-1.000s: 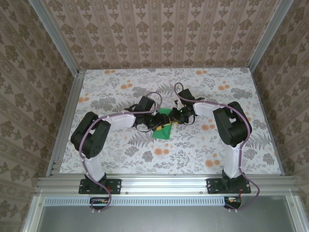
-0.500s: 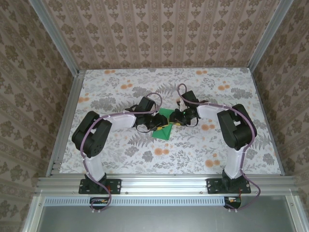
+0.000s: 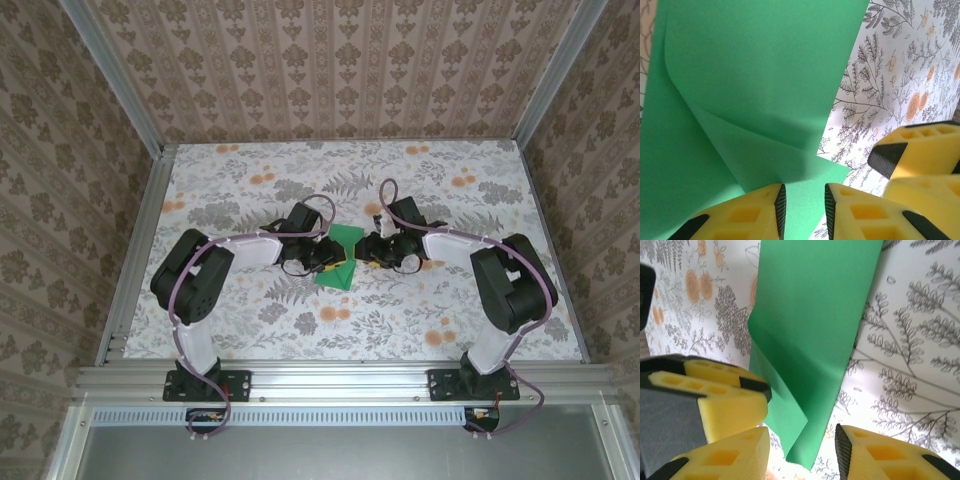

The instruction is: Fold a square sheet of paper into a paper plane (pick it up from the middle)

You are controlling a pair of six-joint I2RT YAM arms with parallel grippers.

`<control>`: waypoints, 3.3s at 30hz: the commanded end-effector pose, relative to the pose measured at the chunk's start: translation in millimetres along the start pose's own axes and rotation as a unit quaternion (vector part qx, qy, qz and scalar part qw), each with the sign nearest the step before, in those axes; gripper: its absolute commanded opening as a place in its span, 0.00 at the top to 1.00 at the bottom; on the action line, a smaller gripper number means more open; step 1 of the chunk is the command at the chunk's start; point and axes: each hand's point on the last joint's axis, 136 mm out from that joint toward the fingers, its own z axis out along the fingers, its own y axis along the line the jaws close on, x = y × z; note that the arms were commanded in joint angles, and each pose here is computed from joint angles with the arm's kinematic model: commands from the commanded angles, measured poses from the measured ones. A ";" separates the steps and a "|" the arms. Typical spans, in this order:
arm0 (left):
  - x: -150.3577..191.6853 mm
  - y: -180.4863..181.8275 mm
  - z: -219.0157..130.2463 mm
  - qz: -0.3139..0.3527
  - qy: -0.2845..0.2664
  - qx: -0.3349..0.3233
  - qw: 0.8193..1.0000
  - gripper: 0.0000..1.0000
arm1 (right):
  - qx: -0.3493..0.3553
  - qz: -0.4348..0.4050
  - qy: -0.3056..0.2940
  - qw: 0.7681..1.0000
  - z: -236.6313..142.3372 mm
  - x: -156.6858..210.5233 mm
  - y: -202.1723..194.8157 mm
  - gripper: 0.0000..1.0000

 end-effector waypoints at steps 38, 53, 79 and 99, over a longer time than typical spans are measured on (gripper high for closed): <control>-1.5 0.3 5.4 -0.005 0.011 0.013 1.000 0.74 | 0.020 -0.011 0.022 0.999 31.7 -8.5 -12.1 0.94; -1.2 -4.0 8.6 -0.002 0.021 0.020 1.000 0.73 | 0.031 -0.018 0.027 0.999 36.8 -11.7 -15.3 0.94; -2.3 -15.2 2.7 0.009 0.016 0.036 0.999 0.73 | 0.042 -0.024 0.044 0.998 40.9 -5.7 -19.1 0.93; 5.6 -5.8 12.7 0.001 0.030 0.018 0.999 0.74 | 0.047 -0.027 0.056 0.997 45.1 -1.1 -20.9 0.92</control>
